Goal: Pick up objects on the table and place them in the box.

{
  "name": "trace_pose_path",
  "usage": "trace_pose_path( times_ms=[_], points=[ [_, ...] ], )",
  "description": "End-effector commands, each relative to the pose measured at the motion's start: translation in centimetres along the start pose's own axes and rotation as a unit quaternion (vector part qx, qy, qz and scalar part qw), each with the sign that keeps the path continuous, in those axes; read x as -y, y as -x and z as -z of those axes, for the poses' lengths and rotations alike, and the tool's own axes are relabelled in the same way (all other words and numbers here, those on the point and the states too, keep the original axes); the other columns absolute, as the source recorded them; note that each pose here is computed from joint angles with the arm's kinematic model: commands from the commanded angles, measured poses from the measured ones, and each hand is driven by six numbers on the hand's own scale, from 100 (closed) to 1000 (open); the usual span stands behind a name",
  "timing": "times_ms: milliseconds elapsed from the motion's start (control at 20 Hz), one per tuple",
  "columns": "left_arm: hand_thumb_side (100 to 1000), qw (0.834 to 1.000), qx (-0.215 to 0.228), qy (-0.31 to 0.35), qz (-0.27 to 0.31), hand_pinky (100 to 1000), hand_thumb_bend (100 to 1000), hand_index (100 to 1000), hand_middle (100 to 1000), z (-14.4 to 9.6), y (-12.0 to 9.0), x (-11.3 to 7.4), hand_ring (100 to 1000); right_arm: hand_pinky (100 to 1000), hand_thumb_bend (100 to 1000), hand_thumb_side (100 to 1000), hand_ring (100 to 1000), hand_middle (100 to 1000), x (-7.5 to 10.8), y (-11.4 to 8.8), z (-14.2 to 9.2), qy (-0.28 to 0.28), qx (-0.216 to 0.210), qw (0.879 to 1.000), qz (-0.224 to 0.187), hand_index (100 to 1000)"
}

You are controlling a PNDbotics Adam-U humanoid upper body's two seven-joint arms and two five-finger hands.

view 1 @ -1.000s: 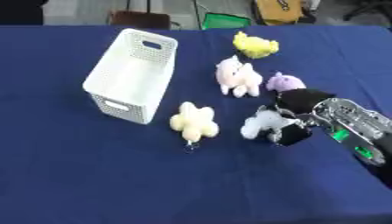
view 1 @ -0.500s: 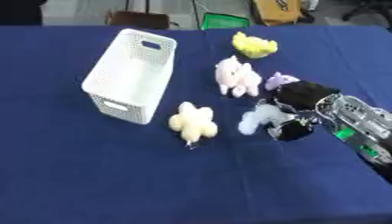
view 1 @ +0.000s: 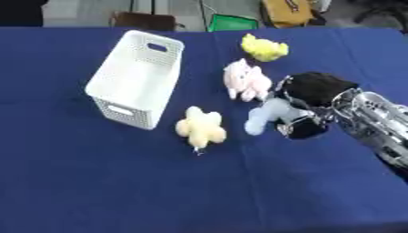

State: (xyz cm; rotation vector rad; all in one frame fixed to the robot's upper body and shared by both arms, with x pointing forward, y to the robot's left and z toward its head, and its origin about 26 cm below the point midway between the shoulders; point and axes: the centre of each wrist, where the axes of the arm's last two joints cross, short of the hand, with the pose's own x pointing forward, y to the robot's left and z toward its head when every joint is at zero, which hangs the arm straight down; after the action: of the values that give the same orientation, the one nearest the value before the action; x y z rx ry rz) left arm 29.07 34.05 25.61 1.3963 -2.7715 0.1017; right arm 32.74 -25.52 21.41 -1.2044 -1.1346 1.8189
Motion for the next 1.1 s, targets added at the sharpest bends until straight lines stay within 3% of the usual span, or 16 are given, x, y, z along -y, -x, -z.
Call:
trace_pose_path(
  times_ms=[50,350,500,650,950,1100],
  points=[
    [788,1.000,0.025,-0.004,0.002,851,100,851,889,1.3,-0.2,-0.3,948,846,100,479,821,431,3.6,0.7,-1.7,0.053,-0.004,0.998,-0.030,594],
    [789,1.000,0.026,-0.001,-0.001,851,100,851,889,1.3,-0.2,-0.2,948,843,100,481,820,428,7.3,0.4,-2.9,0.101,0.002,0.994,-0.049,590],
    [787,1.000,0.027,-0.001,-0.002,851,100,851,889,1.3,-0.2,-0.2,949,847,100,485,823,419,8.6,0.2,-3.2,0.119,0.005,0.992,-0.047,579],
    [787,1.000,0.028,0.000,-0.007,851,100,851,889,1.4,-0.3,0.0,949,850,100,484,824,413,11.2,-0.4,-2.9,0.144,0.009,0.989,-0.036,573],
    [785,0.999,0.030,0.000,-0.017,851,100,851,889,1.6,-0.5,0.2,949,859,100,494,830,400,14.7,-0.7,-0.5,0.159,0.013,0.987,-0.007,557],
    [785,0.999,0.031,0.000,-0.021,851,100,851,888,1.7,-0.6,0.3,949,861,100,496,832,398,15.6,-0.3,1.4,0.161,0.009,0.987,0.006,555]
  ],
)
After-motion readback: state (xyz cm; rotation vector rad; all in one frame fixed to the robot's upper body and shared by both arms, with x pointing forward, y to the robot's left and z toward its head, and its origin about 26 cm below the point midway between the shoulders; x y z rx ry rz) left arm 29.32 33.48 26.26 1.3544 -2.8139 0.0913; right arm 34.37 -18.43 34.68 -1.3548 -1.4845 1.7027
